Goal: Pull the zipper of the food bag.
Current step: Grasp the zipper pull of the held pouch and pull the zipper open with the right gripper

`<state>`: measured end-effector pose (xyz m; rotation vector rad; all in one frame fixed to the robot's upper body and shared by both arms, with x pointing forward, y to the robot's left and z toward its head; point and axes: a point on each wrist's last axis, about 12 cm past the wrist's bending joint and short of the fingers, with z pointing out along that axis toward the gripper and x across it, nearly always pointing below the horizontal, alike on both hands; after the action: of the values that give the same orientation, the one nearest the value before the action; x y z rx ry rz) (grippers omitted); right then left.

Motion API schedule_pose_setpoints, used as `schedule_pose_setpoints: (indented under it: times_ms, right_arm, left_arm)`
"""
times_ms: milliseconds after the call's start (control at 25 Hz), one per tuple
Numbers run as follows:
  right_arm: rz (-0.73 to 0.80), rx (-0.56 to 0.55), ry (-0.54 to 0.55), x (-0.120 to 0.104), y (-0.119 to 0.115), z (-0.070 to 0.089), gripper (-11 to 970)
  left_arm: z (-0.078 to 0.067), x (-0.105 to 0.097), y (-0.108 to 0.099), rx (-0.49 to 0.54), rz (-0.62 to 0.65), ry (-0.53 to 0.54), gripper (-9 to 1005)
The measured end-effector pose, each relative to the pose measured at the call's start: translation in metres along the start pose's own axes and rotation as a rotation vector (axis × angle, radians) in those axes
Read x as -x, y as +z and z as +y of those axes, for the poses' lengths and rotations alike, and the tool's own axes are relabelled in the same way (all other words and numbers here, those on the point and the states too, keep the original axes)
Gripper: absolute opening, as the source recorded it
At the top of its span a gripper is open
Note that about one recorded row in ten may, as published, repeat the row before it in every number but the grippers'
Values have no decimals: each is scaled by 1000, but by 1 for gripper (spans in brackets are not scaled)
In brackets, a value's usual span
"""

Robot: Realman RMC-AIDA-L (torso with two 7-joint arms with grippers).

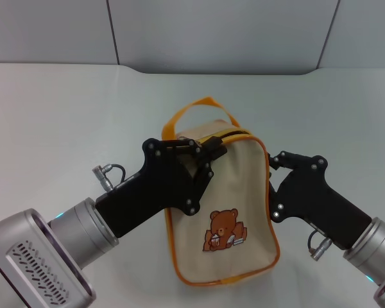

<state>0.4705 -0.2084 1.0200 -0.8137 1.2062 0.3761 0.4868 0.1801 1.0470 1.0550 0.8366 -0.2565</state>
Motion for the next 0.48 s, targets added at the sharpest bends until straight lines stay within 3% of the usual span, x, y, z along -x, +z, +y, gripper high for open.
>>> schedule_pose_setpoints:
  times_ms: [480]
  right_arm:
    - [14, 10, -6, -2, -7, 5, 14]
  left_arm:
    - [0, 0, 1, 1, 0, -9, 48]
